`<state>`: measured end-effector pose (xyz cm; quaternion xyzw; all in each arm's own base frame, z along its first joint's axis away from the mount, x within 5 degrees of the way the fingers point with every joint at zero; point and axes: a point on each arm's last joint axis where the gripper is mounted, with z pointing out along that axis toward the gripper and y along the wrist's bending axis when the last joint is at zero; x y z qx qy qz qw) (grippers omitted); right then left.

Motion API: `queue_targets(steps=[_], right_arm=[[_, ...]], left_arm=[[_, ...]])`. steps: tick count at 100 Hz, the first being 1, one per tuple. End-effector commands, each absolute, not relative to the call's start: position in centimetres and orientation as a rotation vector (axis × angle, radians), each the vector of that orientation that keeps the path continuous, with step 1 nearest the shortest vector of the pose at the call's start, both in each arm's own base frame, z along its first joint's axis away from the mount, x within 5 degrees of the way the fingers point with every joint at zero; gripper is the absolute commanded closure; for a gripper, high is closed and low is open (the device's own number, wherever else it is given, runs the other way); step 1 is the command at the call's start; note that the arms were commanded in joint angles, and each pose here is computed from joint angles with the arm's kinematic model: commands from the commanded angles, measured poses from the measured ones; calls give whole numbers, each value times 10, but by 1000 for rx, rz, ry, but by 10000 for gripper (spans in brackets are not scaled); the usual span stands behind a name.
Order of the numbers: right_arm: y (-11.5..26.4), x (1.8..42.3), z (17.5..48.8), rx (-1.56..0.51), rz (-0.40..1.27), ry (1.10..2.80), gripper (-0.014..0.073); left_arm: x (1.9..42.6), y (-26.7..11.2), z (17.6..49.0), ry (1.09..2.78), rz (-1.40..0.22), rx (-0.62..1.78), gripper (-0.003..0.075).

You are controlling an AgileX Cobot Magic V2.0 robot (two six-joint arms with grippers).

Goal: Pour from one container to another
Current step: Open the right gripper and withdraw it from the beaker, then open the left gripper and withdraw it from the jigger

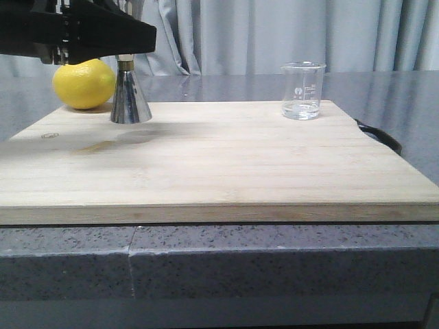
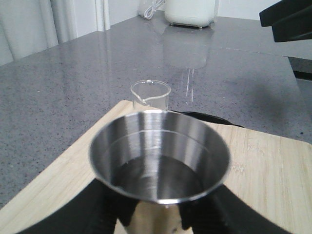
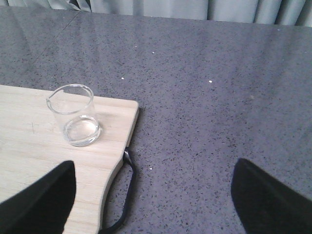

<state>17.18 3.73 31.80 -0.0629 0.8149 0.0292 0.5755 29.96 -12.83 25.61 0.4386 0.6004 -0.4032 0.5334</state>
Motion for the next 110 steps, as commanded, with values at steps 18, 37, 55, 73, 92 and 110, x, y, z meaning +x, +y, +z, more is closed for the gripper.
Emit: queue_targets(steps=[18,37,55,73,92,110], right_arm=[[40,171,333,-168,97,1827,8],[40,171,333,-168,97,1827,8],[40,171,333,-168,97,1827,8],[40,171,333,-168,97,1827,8],[40,171,333,-168,97,1827,8],[40,171,333,-168,97,1827,8]], left_arm=[[306,-134,278,1295,-1045,974,447],[310,-138,265,1326,-1074,971,447],[310,-140,265,1326,-1078,974,446],[310,-140,265,1322,-1074,978,413],[311,-139,262,1349,-1035,997,144],[302,-132,270,1503,-933,1077,61]])
